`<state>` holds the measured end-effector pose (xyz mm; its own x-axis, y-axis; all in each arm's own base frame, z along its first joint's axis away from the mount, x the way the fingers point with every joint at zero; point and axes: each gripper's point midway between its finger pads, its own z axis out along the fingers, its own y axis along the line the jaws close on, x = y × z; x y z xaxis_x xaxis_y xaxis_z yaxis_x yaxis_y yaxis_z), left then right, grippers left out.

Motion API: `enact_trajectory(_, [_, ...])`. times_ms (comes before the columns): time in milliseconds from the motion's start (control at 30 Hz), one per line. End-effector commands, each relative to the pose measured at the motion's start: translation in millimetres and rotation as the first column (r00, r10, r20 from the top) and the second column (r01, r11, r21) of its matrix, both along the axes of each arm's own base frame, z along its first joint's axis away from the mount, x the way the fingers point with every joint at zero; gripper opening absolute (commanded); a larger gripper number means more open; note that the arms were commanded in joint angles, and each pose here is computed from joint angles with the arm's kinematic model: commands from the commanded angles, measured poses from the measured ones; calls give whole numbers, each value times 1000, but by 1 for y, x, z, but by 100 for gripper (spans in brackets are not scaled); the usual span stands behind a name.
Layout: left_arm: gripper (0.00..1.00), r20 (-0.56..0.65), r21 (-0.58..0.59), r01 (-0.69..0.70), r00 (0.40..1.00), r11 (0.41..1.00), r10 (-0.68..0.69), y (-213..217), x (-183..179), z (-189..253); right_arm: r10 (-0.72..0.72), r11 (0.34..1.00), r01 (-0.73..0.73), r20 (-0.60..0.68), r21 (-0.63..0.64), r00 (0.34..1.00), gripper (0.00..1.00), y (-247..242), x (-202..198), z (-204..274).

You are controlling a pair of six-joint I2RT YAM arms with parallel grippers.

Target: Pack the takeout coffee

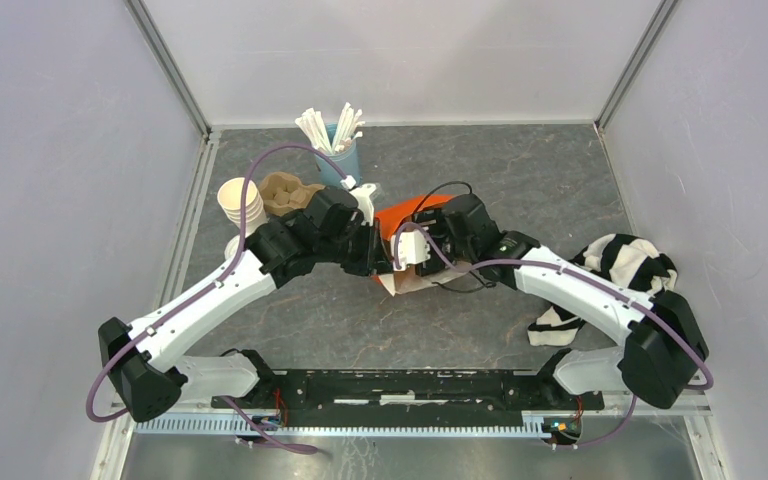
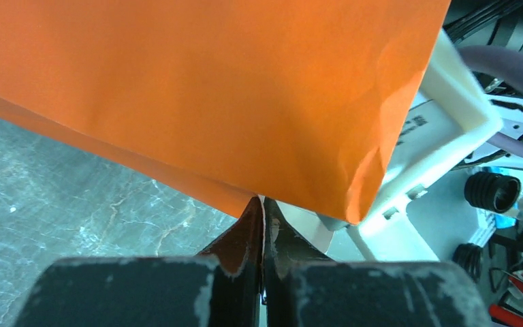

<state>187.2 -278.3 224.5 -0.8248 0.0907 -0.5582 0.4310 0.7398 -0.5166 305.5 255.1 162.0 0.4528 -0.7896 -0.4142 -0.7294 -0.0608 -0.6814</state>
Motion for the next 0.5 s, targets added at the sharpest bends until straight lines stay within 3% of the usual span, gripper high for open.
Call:
enact_trajectory(0, [6, -66, -91, 24, 997, 996, -30, -12, -13, 19, 4, 997, -1, -31, 81, 1000, 28, 3, -14, 15])
enact_trajectory(467, [6, -137, -113, 5, 990, 994, -20, -15, -20, 11, 1, 1000, 4, -191, 23, 982, 28, 3, -31, -7])
